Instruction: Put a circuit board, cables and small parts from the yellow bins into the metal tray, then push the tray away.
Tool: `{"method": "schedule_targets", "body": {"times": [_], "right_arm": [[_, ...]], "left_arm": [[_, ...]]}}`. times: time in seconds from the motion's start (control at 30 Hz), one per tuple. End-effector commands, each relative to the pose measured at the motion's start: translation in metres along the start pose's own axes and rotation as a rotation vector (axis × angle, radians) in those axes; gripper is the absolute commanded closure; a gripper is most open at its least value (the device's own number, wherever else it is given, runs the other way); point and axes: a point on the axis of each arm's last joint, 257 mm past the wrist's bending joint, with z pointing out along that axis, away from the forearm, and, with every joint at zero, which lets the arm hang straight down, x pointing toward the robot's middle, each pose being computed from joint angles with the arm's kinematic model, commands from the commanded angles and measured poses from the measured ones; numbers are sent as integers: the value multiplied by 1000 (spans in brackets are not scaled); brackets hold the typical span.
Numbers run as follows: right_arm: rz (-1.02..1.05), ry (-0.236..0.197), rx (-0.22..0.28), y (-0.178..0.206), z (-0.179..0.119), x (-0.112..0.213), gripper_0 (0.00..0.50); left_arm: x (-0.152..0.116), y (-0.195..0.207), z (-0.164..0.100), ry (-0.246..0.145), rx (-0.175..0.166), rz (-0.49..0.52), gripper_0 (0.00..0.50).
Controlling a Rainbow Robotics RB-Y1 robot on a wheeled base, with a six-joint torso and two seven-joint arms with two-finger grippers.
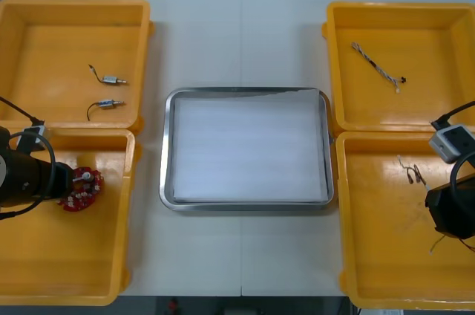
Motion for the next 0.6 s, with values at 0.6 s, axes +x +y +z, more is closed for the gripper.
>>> {"method": "schedule_targets", "body": {"times": [0.6], "right_arm": [[-147, -84, 55, -12, -37, -32, 500]], "left_arm": [[-22, 2, -84, -19, -64, 65, 500]]}}
